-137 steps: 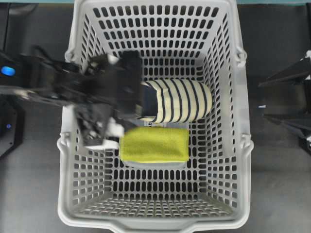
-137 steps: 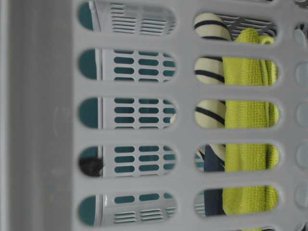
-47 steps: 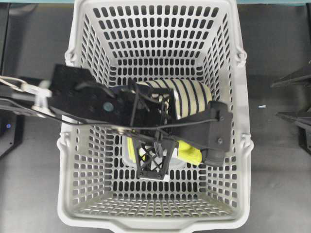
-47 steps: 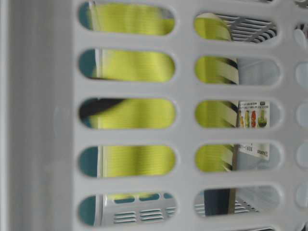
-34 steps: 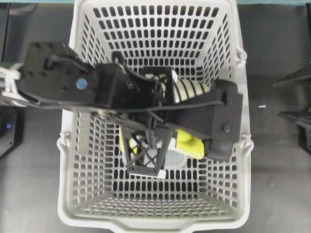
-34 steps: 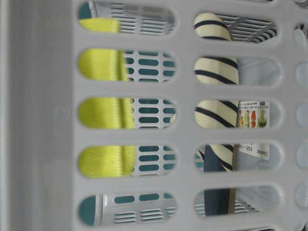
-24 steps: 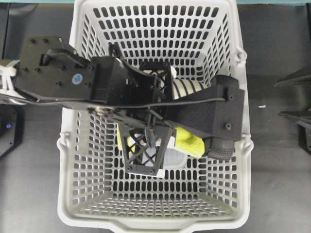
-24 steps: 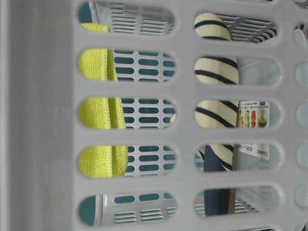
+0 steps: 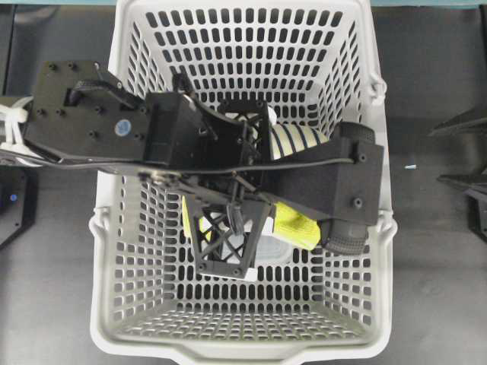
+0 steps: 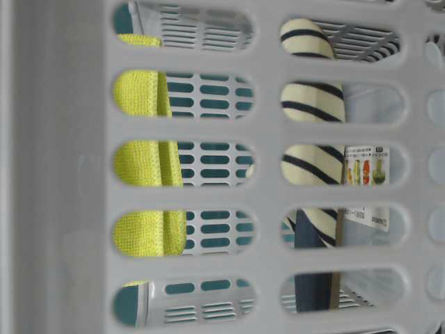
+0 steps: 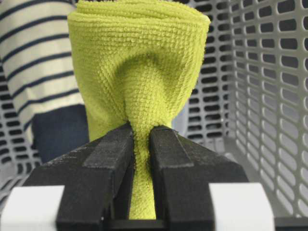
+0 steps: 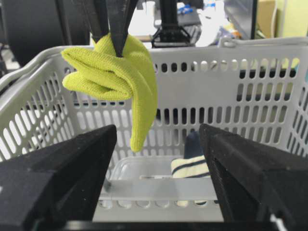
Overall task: Pick up the yellow cloth from the shopping basket with the left arm.
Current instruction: 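Lift the gripped cloth upward out of the basket with the left gripper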
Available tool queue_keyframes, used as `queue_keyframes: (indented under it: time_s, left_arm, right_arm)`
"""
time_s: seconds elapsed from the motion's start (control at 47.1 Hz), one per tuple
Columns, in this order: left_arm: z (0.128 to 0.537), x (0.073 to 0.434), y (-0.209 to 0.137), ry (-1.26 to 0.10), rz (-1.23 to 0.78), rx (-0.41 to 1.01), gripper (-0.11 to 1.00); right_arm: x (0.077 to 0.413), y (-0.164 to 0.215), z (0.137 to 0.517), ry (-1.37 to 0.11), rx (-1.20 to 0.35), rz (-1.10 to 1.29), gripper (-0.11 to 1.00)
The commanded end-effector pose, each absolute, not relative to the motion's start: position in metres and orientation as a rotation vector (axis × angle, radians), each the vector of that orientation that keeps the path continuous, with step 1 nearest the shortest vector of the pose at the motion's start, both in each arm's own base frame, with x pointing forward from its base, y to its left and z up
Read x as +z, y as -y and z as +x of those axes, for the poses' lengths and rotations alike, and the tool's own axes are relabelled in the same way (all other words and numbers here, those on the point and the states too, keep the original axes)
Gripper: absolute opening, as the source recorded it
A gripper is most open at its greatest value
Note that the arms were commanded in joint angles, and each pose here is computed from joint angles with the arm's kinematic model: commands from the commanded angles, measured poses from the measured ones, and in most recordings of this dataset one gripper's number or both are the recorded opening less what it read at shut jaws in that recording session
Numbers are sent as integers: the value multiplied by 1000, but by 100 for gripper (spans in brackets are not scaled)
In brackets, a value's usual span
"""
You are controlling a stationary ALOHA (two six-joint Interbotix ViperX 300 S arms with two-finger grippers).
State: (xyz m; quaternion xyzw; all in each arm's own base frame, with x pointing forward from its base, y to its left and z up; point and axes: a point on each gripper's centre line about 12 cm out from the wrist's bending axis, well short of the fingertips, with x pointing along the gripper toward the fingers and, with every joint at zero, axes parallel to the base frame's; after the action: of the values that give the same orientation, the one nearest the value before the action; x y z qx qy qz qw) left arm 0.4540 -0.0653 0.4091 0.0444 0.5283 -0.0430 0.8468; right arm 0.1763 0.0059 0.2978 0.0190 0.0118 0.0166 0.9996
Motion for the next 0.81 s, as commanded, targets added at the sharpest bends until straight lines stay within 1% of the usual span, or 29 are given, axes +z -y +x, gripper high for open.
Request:
queue_keyframes:
  time_s: [0.0, 0.786]
  left_arm:
    - [449, 422, 66, -1077, 96, -94, 7]
    - [447, 420, 65, -1103, 100, -93, 7]
  right_arm:
    - [300, -7, 177, -18, 39, 41, 68]
    - [298, -10, 177, -27, 55, 41, 68]
